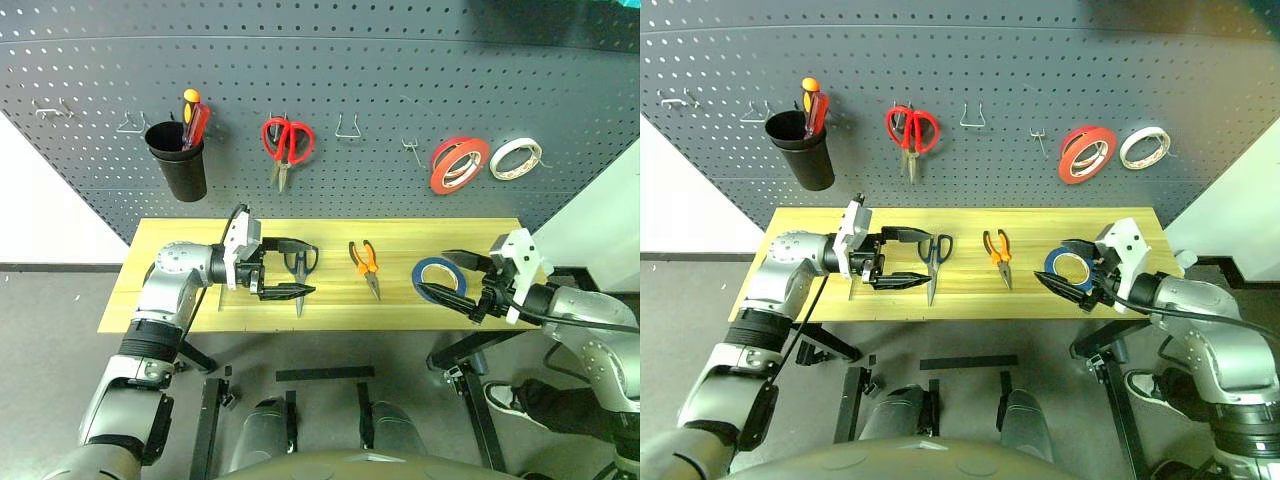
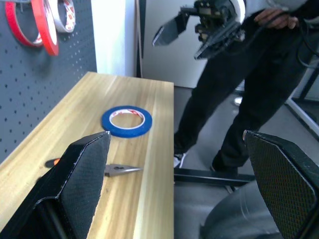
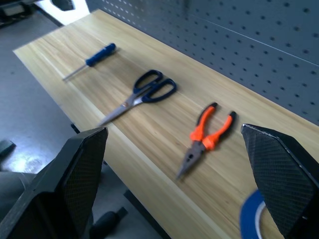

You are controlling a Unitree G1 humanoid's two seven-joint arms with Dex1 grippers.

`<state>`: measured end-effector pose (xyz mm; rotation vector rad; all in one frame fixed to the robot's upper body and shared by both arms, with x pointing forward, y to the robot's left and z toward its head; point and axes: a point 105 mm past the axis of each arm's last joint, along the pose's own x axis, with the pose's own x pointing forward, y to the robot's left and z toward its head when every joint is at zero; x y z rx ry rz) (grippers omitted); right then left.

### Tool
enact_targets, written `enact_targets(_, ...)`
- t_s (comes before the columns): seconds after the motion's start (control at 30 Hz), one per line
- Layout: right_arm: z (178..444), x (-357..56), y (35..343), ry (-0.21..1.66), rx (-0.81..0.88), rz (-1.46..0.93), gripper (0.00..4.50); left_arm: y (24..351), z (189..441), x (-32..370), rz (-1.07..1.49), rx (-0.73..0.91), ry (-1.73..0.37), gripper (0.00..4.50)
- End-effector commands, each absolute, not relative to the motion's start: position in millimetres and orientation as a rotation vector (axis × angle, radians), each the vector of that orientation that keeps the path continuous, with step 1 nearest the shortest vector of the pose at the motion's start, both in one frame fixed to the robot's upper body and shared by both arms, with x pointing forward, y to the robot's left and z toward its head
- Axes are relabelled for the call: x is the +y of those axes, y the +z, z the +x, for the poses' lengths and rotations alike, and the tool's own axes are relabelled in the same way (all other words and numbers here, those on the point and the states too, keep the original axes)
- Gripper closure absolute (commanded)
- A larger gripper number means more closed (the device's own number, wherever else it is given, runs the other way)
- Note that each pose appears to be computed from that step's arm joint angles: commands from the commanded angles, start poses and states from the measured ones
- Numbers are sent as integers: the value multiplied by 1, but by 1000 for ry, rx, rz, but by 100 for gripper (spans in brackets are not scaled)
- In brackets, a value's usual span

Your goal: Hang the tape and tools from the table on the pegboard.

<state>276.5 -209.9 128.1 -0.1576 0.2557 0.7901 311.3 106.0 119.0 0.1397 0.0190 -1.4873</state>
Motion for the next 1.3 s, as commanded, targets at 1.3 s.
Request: enact_targets(1.3, 334, -241, 82, 586, 600, -252, 0, 121, 344, 52, 239, -105, -1391, 2)
